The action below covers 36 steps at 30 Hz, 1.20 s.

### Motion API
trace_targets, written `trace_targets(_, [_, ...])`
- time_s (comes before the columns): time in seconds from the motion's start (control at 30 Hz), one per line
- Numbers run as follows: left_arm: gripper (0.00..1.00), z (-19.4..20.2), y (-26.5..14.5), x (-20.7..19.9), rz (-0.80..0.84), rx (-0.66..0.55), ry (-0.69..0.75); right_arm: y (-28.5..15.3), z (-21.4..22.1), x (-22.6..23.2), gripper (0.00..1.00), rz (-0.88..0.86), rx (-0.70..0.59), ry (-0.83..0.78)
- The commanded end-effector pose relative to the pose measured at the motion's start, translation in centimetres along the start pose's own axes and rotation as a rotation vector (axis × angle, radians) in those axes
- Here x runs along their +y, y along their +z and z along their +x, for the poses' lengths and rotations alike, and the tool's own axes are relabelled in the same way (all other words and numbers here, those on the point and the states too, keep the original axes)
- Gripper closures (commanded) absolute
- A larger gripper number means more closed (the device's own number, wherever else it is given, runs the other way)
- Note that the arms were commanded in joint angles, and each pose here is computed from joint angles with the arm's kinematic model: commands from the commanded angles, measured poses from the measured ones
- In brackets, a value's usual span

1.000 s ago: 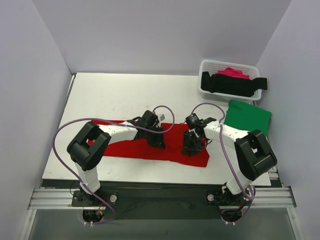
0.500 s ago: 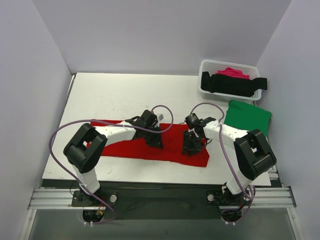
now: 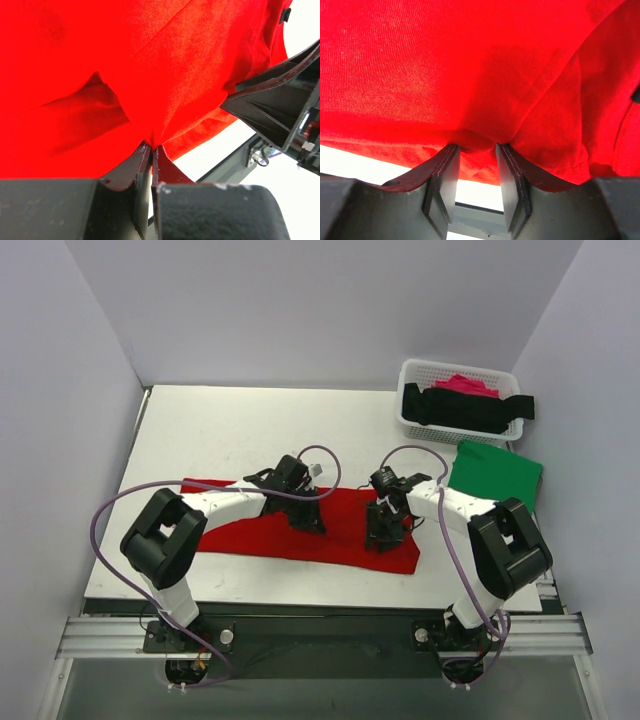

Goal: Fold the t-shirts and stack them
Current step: Fold the other side of the tshirt into a rectangle

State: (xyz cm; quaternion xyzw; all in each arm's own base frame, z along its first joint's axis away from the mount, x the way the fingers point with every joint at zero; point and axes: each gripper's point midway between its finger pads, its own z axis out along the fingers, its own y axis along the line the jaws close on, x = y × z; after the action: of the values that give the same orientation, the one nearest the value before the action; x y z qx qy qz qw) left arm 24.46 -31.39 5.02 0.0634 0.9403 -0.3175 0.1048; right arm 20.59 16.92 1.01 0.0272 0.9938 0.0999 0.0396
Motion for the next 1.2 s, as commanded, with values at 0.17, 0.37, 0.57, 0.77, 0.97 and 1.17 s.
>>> trace_targets(0.17, [1.00, -0.8, -0.7, -2.4, 0.087, 0.018, -0.008, -3.0, 1.3, -0.6, 0.59, -0.006, -0.027, -0.037])
trace_targets(0.37, [1.00, -0.6, -0.7, -2.3, 0.087, 0.026, -0.014, -2.8, 2.5, 0.1, 0.62, -0.041, 0.001, -0.078])
trace_targets(0.57, [1.00, -0.3, -0.9, -2.1, 0.079, 0.031, -0.018, -1.1, 3.5, 0.4, 0.65, -0.041, 0.081, -0.080])
trace_targets(0.77, [1.00, 0.1, -1.1, -1.8, 0.069, 0.037, -0.020, -0.4, 4.0, 0.7, 0.67, -0.034, 0.115, -0.082])
trace_targets(0.97, [1.00, 0.4, -1.2, -1.6, 0.060, 0.039, -0.020, -0.3, 4.2, 0.7, 0.72, -0.031, 0.125, -0.077])
trace_targets(1.17, [1.00, 0.5, -1.3, -1.3, 0.049, 0.037, -0.027, -0.2, 4.5, 0.8, 0.94, -0.040, 0.142, -0.076])
